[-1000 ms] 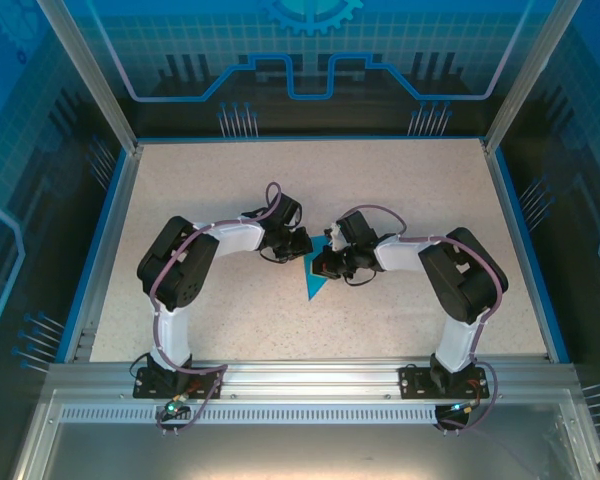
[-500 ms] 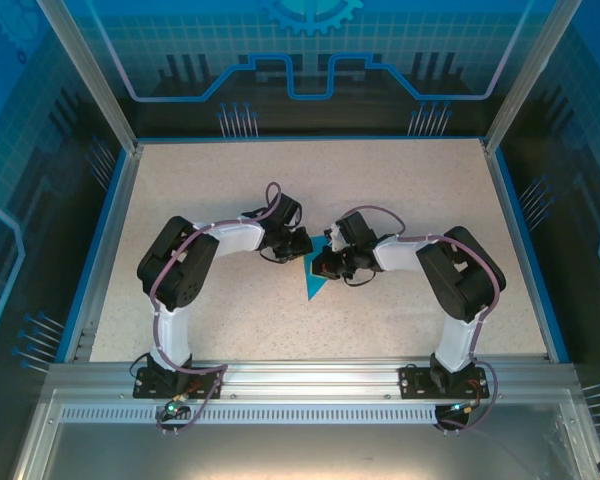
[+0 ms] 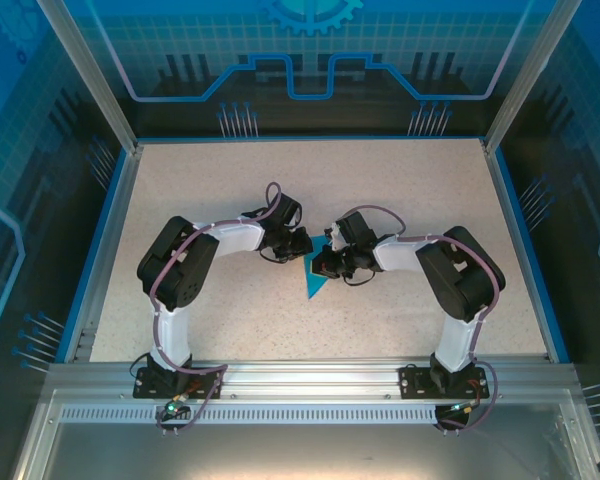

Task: Fold a paper plane with a square sheet of paper (pick it up from the middle)
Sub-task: Third fold the triangle at the center of the table.

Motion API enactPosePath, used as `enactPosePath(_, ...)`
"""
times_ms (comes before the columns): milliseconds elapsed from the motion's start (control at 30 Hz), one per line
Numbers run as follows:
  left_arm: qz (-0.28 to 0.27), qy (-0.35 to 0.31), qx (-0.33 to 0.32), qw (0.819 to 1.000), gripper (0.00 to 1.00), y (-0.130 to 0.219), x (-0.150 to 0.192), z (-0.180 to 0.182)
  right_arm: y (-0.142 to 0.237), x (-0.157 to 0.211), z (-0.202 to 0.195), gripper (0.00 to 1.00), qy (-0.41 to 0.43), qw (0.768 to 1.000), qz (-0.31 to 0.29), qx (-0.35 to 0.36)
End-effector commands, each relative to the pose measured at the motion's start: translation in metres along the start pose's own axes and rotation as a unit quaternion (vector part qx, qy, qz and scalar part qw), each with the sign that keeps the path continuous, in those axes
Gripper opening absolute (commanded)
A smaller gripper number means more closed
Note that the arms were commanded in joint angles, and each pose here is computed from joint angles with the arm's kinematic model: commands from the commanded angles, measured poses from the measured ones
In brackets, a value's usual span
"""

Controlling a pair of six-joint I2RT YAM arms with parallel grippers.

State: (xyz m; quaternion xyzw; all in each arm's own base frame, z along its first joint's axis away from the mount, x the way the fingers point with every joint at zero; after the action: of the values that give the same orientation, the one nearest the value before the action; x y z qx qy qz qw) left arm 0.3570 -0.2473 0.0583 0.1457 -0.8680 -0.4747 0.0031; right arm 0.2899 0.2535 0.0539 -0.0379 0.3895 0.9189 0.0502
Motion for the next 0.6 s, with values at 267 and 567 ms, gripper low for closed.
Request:
enactPosePath(267,0.012,0.000,0.004,1.000,0.16,0.0007,0.0031,-0.0005,-0.0113,0.0008,-0.0057,0.00,-0.004,1.000,0.003,0.008)
enactPosePath(567,0.009,-0.002,0.008,1.000,0.17,0.0043,0.0016,-0.0041,-0.0130,0.0014,-0.0104,0.00,-0.008,1.000,0.003,0.017)
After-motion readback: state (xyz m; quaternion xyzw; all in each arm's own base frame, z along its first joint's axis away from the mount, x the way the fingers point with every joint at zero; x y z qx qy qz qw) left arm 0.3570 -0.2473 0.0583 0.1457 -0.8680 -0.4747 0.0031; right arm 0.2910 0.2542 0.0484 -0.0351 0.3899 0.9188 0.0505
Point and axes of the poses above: each hand's point on the last joint's axis, 136 mm out from that joint toward the fingers, its own y axis back along the fingers, its own z axis along the line the jaws close on, x = y × z, the point moved 5 cm from there along y, back along the fingers
